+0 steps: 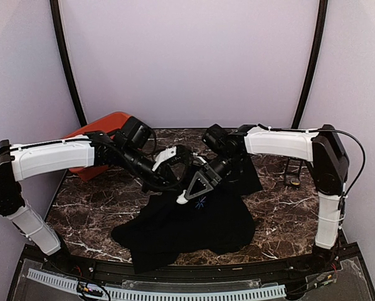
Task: Pin the brooch onto the clothing
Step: Pin the flattened clothing onto the flattened clothing.
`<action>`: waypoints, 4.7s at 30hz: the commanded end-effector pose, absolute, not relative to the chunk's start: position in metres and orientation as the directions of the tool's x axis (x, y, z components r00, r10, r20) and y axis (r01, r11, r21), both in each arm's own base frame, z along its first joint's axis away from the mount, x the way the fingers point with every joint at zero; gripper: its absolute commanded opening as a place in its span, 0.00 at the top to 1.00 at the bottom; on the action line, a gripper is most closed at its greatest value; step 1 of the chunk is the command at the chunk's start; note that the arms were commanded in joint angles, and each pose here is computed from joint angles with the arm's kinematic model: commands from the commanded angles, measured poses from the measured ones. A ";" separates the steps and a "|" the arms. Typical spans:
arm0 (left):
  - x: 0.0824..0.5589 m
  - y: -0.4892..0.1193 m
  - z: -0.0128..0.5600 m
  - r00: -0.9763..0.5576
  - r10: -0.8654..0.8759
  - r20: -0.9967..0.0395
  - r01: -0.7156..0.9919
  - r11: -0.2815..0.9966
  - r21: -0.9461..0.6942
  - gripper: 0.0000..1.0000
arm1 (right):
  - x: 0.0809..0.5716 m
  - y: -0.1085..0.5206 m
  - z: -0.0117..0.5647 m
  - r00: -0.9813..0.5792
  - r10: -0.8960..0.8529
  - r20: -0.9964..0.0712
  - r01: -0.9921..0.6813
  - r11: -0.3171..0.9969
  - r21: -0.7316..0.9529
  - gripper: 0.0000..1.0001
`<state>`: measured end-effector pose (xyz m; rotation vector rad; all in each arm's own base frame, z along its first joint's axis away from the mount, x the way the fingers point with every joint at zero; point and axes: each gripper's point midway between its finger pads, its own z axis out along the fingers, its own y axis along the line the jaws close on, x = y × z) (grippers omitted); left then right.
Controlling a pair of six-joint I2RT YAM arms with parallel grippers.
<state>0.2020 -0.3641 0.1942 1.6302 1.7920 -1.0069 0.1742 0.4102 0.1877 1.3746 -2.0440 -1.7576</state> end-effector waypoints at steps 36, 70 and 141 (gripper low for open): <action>0.251 -0.347 0.217 -0.342 0.360 -0.868 0.938 0.190 -0.291 0.99 | 0.240 0.385 0.231 -0.624 -0.079 -0.777 -0.780 -0.007 0.626 0.44; 0.262 -0.338 0.232 -0.345 0.267 -0.900 0.931 0.218 -0.293 0.99 | 0.243 0.429 0.204 -0.598 -0.093 -0.796 -0.801 0.030 0.598 0.68; 0.209 -0.351 0.198 -0.268 0.509 -0.818 0.946 -0.021 -0.323 0.63 | 0.187 0.423 0.222 -0.871 -0.446 -0.206 -0.222 -0.017 0.975 1.00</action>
